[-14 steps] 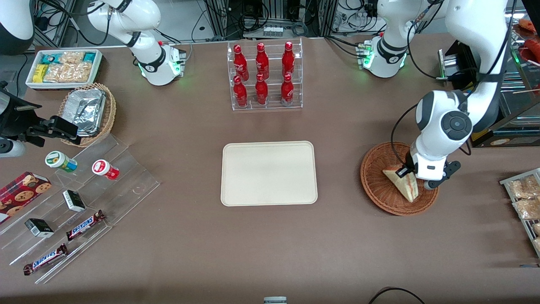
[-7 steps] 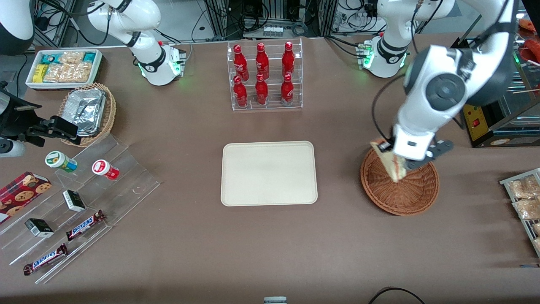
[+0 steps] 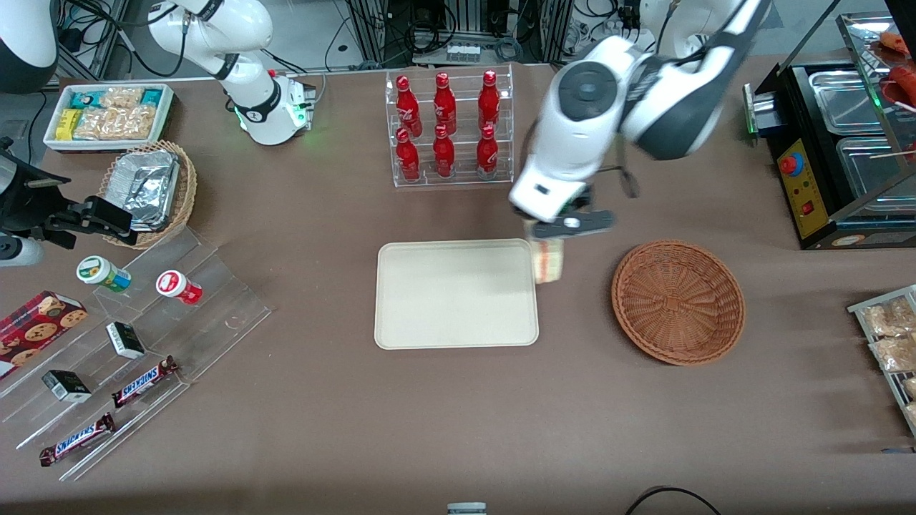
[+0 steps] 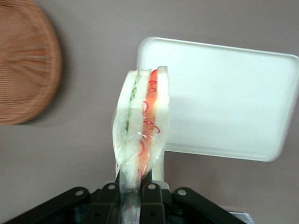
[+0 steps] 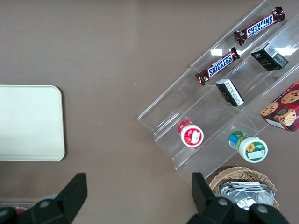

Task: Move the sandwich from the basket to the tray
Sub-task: 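Carry the sandwich over the cream tray and lower it onto it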

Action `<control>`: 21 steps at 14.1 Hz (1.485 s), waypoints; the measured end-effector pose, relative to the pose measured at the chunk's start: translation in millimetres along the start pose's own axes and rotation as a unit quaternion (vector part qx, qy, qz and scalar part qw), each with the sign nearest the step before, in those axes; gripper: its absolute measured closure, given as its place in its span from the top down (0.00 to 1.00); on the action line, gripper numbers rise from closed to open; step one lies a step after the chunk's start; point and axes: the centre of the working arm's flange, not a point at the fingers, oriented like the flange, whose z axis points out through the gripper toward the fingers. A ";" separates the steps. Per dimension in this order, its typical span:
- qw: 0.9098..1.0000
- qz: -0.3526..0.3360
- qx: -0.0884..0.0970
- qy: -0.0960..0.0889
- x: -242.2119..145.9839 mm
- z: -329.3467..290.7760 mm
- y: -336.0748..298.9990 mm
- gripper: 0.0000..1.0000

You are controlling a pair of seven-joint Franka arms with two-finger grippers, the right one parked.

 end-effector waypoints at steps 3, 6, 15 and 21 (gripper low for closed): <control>1.000 -0.001 -0.019 -0.009 -3.2 43.3 54.9 0.14; 1.000 -0.025 0.009 0.008 11.2 100.7 87.4 0.14; 0.999 -0.023 -0.002 0.023 14.1 186.9 126.6 0.14; 0.999 0.012 0.015 0.031 -6.0 219.2 140.6 0.14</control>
